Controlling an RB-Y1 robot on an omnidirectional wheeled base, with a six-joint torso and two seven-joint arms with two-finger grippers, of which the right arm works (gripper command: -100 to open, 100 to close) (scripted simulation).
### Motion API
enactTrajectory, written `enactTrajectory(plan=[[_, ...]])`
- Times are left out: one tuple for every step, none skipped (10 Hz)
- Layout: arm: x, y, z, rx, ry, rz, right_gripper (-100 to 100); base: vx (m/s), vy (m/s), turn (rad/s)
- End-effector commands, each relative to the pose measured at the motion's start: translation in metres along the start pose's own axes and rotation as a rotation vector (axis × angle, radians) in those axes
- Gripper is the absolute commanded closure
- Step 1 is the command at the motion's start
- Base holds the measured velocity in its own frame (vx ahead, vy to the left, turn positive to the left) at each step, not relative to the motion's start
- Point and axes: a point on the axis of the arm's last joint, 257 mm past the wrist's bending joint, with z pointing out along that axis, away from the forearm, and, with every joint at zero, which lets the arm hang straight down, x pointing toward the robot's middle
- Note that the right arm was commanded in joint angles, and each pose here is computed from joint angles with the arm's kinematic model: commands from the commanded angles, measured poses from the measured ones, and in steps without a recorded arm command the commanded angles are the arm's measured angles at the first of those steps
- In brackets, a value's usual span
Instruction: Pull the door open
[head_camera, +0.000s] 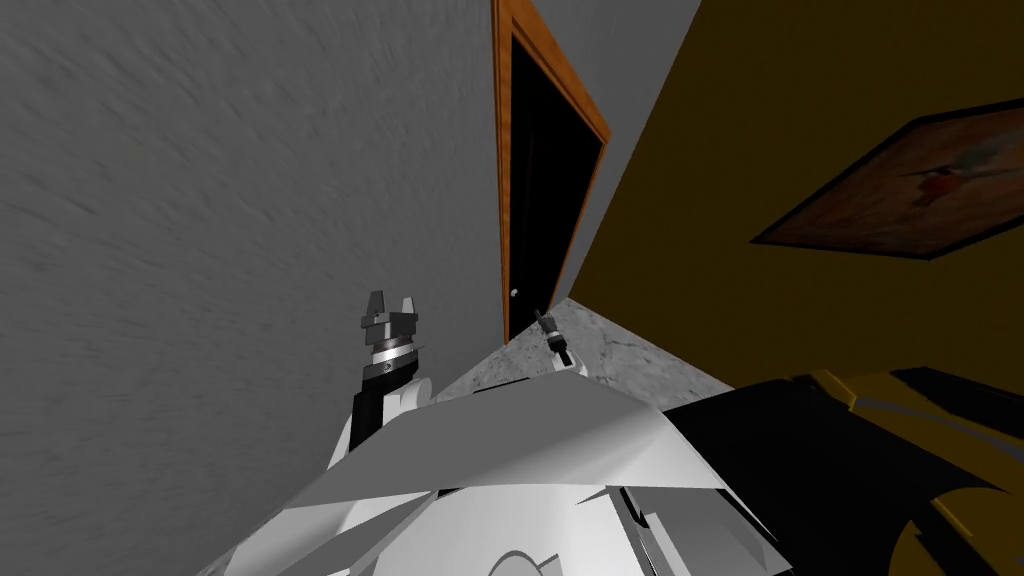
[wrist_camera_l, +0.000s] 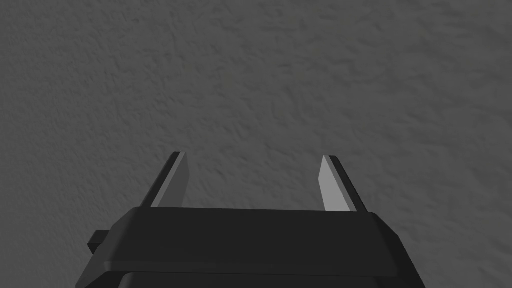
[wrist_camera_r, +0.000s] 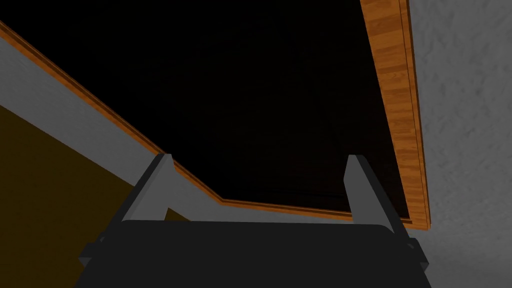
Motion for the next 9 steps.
enactTrajectory(plan=[[0.010, -0.003, 0.0008, -0.004, 0.019, -0.039, -100, 0.041, -0.061, 0.078], [0.014, -0.002, 0.0035, -0.015, 0.026, -0.074, -100, 0.052, -0.074, 0.162], [0.020, -0.005, 0.0001, -0.005, 0.040, -0.070, -100, 0.034, -0.063, 0.054], [0.027, -0.006, 0.0005, -0.011, 0.055, -0.100, -100, 0.038, -0.068, 0.089], [0.036, -0.008, 0.0001, -0.015, 0.072, -0.129, -100, 0.061, -0.090, 0.139], [0.043, -0.009, -0.0001, -0.021, 0.088, -0.157, -100, 0.056, -0.103, 0.133], [0.046, -0.006, 0.0028, -0.034, 0.091, -0.189, -100, 0.055, -0.110, 0.147], [0.051, -0.009, -0.0005, -0.027, 0.104, -0.185, -100, 0.042, -0.069, 0.044], [0.058, -0.010, -0.0009, -0.033, 0.118, -0.210, -100, 0.030, -0.054, 0.067]])
